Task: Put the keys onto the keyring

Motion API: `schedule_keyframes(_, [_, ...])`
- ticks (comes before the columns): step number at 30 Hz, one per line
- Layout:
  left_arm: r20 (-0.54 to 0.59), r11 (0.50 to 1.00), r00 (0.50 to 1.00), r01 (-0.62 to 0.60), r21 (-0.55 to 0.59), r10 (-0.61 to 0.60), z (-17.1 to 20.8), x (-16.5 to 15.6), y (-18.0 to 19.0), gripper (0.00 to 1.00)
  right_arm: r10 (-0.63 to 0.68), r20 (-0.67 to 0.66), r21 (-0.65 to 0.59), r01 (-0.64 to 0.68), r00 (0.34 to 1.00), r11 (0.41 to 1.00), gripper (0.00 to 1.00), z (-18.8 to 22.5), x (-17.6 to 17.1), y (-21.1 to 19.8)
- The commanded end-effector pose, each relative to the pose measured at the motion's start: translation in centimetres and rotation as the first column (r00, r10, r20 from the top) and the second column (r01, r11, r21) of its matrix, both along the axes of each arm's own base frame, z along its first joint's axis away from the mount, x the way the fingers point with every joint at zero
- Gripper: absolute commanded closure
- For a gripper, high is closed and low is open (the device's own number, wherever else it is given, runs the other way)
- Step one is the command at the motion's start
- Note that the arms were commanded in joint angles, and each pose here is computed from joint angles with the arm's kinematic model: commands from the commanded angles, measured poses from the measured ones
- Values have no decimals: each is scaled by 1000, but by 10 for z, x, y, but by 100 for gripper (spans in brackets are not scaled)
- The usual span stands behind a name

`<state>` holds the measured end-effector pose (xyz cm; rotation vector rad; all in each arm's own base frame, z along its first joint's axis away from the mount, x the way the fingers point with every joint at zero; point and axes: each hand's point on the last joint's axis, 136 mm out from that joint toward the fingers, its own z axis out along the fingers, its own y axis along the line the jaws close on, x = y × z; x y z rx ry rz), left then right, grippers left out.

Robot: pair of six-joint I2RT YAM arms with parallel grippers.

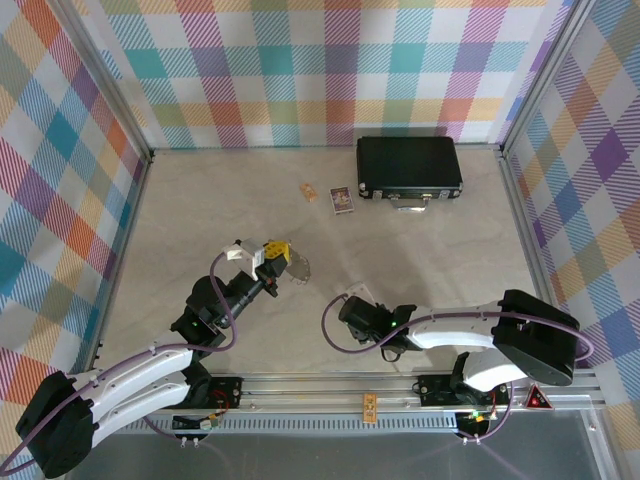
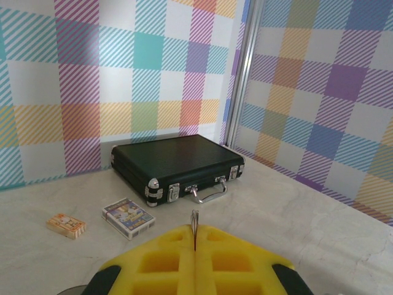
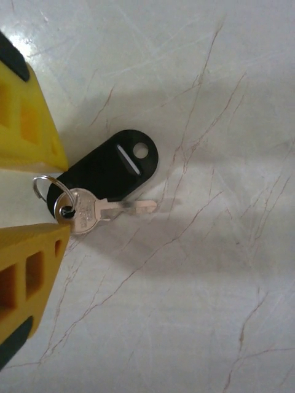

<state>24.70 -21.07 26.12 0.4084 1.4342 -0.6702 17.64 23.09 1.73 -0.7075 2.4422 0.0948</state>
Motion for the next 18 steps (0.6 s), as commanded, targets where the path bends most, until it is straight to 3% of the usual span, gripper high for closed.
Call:
schedule_keyframes(1, [52, 999, 998, 26, -27, -25, 17, -6, -2, 100, -19, 7, -32, 20, 1000, 999, 80, -9, 0, -8])
schedule_keyframes(7, [51, 999, 998, 25, -26, -24, 16, -6, -2, 100, -20, 19, -38, 21, 1000, 999, 99, -5, -1, -11])
schedule_keyframes(18, [45, 999, 999, 31, -20, -30, 14, -6, -4, 100, -12, 97, 76, 5, 995, 997, 100, 33, 0, -15])
